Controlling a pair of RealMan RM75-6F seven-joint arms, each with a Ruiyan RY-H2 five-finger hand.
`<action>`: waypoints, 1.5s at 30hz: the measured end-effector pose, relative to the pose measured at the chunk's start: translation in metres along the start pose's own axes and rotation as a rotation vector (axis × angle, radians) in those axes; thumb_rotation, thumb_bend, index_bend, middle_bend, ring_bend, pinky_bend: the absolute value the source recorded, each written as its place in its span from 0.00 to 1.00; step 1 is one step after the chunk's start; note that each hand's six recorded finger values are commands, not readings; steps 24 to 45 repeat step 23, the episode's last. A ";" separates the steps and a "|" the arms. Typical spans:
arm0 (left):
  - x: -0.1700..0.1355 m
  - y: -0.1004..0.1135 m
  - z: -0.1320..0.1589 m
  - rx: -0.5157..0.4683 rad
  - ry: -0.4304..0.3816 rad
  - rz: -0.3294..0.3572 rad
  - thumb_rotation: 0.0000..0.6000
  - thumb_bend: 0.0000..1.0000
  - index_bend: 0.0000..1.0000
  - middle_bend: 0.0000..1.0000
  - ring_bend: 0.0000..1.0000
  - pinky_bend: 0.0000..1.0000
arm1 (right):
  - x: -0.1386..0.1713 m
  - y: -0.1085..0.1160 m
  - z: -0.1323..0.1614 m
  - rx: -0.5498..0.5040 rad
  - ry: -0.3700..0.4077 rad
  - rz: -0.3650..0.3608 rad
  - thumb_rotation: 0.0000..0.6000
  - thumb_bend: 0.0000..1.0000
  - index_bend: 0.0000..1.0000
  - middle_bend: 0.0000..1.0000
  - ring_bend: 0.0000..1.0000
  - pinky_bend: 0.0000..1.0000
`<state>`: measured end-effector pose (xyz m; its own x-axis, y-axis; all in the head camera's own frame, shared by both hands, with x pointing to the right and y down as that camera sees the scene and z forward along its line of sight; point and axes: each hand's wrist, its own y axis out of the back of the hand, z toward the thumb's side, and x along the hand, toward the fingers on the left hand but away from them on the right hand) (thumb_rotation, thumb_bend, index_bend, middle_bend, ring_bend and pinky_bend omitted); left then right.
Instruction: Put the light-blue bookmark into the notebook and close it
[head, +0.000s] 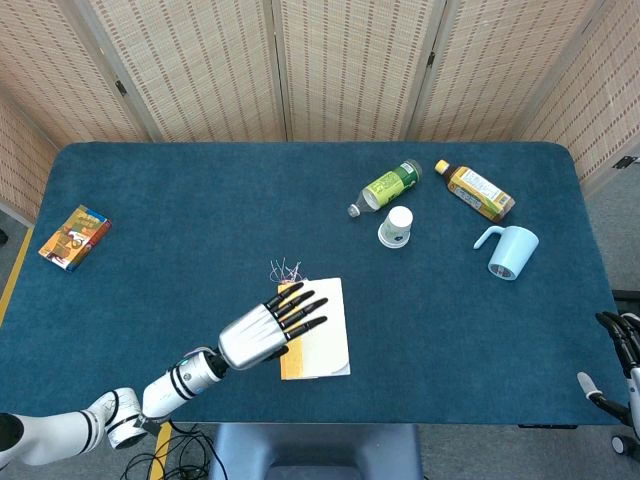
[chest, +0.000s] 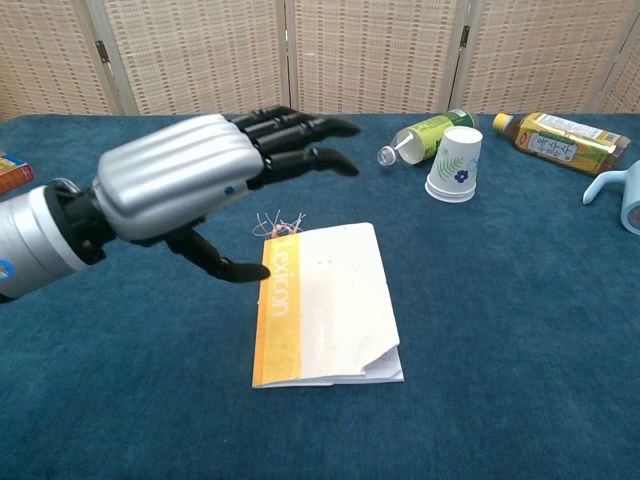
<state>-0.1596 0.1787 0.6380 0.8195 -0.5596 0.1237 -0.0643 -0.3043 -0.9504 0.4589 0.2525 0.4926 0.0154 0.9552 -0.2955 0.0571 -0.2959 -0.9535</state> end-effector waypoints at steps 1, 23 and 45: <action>-0.005 0.002 -0.007 -0.015 0.037 -0.006 1.00 0.21 0.15 0.00 0.00 0.09 | -0.001 -0.001 0.000 0.002 0.002 0.006 1.00 0.15 0.14 0.18 0.14 0.20; -0.215 0.051 -0.120 -0.066 0.905 -0.151 1.00 0.21 0.14 0.00 0.00 0.09 | -0.031 -0.026 0.011 -0.034 0.099 0.134 1.00 0.19 0.03 0.15 0.12 0.20; -0.215 0.051 -0.120 -0.066 0.905 -0.151 1.00 0.21 0.14 0.00 0.00 0.09 | -0.031 -0.026 0.011 -0.034 0.099 0.134 1.00 0.19 0.03 0.15 0.12 0.20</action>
